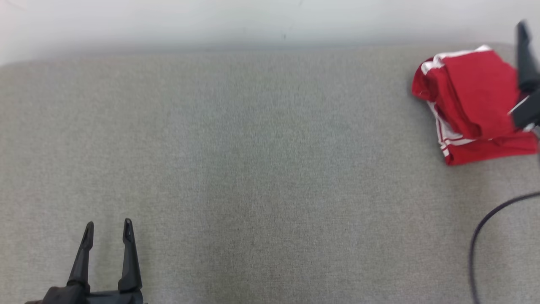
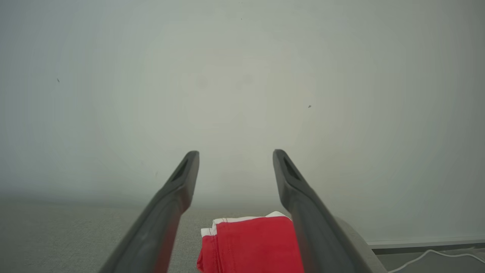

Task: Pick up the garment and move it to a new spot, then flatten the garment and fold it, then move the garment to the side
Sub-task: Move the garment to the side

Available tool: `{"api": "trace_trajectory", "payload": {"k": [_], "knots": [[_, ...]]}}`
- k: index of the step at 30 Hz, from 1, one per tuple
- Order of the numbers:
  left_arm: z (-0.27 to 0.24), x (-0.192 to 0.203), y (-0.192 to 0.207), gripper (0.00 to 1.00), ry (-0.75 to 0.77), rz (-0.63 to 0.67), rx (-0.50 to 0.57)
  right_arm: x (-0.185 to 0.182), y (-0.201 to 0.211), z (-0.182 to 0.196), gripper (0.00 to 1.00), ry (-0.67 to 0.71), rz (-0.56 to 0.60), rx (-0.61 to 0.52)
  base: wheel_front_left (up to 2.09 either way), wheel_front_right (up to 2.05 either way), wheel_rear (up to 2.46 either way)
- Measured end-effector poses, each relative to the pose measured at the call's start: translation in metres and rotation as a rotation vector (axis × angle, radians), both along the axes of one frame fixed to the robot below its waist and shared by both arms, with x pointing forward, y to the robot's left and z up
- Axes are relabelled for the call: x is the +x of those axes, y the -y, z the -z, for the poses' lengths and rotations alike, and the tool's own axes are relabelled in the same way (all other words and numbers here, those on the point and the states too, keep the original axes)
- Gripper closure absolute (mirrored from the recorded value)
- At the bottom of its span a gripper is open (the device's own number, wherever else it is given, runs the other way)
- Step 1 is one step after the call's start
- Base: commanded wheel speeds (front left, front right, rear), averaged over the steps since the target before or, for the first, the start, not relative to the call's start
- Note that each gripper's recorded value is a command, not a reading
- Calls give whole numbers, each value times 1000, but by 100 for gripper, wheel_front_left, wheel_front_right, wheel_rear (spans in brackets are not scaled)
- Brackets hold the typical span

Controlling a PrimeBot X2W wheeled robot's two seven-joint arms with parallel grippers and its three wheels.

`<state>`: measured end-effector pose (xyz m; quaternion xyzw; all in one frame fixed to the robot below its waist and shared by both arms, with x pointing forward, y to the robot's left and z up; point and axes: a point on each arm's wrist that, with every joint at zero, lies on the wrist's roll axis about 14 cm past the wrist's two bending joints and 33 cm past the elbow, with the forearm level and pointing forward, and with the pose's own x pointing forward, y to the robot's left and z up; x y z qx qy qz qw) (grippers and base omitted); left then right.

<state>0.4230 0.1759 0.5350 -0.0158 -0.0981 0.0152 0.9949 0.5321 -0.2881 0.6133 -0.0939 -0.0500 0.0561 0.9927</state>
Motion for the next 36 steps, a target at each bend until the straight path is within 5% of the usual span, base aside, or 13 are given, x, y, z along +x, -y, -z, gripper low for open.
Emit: {"api": "trace_trajectory", "payload": {"k": [19, 36], "knots": [[-27, -37, -2, 0, 61, -5, -22, -101, -98, 33, 0, 109, -115, 178, 0, 0, 0], [-33, -62, -9, 0, 77, -24, -18, -170, -156, 73, 0, 58, -142, 187, 0, 0, 0]]}}
